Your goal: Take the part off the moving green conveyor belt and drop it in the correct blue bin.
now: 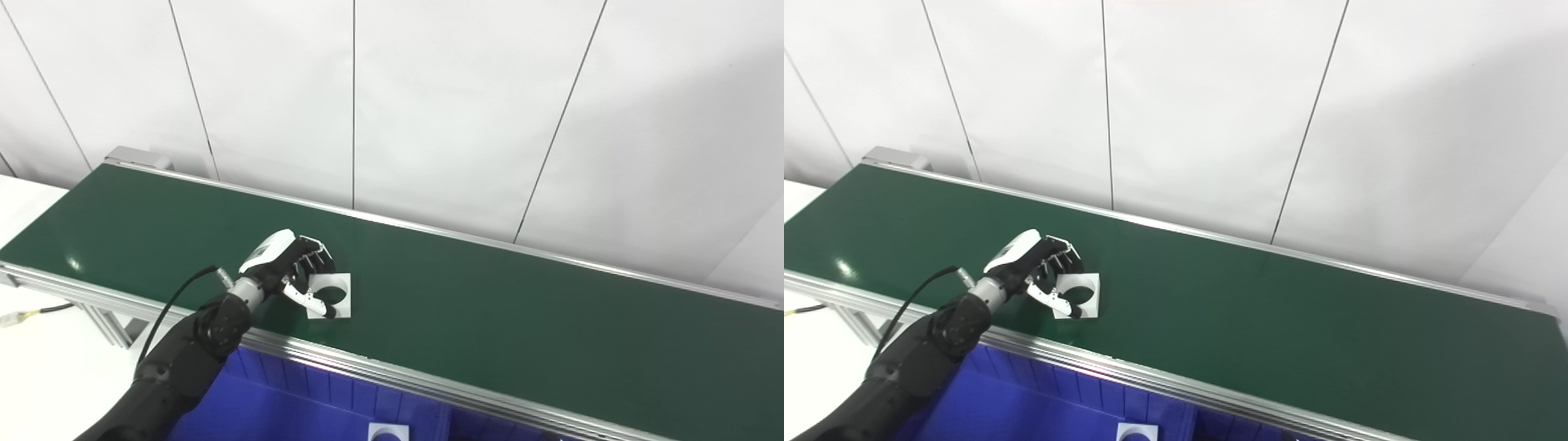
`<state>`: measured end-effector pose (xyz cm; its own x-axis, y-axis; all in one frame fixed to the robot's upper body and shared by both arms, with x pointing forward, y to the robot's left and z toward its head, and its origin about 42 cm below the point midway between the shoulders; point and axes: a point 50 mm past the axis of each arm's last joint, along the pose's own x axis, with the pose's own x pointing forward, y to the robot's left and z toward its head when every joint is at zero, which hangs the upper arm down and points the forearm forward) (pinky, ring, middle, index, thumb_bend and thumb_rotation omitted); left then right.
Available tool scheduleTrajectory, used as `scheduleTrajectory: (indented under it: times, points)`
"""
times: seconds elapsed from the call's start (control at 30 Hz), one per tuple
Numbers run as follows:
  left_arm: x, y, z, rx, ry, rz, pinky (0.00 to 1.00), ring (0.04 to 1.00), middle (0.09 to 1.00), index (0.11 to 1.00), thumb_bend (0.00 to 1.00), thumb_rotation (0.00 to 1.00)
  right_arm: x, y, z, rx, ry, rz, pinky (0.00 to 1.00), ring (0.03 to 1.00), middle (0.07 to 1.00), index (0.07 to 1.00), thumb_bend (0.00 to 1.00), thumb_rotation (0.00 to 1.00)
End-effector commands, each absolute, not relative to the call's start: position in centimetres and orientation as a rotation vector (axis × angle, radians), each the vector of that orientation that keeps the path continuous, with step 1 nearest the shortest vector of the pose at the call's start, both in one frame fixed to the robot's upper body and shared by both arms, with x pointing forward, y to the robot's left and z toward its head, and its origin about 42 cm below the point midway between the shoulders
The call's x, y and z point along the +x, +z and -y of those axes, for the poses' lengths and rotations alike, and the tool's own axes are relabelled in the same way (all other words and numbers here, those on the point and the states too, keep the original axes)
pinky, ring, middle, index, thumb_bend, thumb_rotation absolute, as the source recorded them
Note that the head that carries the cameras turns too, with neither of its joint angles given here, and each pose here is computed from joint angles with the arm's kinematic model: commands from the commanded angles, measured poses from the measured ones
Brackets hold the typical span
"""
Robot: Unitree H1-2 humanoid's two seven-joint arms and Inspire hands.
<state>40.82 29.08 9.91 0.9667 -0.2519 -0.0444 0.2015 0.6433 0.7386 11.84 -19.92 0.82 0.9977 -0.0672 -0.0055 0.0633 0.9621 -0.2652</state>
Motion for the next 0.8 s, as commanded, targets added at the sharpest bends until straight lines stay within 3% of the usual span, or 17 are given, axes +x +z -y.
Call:
scheduleTrajectory:
  times: [0.0, 0.33, 0.5, 0.63, 0.77]
  points:
    - [41.6, 13.2, -29.4, 0.796, -0.236, 0.192, 0.22, 0.361, 0.44, 0.514, 0.5, 0.0, 12.2, 2.1, 19.6, -0.226, -0.066, 0.067, 0.79, 0.775, 0.757, 0.854, 0.51, 0.31]
    - [38.3, 15.8, -29.5, 0.701, -0.271, 0.32, 0.23, 0.375, 0.452, 0.512, 0.5, 0.0, 12.0, 3.2, 19.0, -0.22, -0.064, 0.102, 0.76, 0.764, 0.751, 0.837, 0.62, 0.35]
    - [36.9, 14.8, -29.7, 0.624, -0.291, 0.327, 0.26, 0.386, 0.46, 0.516, 0.5, 0.0, 12.0, 3.5, 18.3, -0.212, -0.071, 0.111, 0.77, 0.764, 0.75, 0.838, 0.63, 0.37]
    - [35.9, 14.0, -29.6, 0.584, -0.305, 0.323, 0.19, 0.352, 0.44, 0.515, 0.49, 0.0, 12.0, 3.5, 17.9, -0.212, -0.071, 0.108, 0.8, 0.773, 0.761, 0.853, 0.63, 0.42]
    - [34.7, 13.5, -29.3, 0.542, -0.332, 0.316, 0.21, 0.365, 0.446, 0.517, 0.49, 0.0, 12.1, 3.4, 17.4, -0.214, -0.084, 0.111, 0.8, 0.776, 0.76, 0.86, 0.63, 0.45]
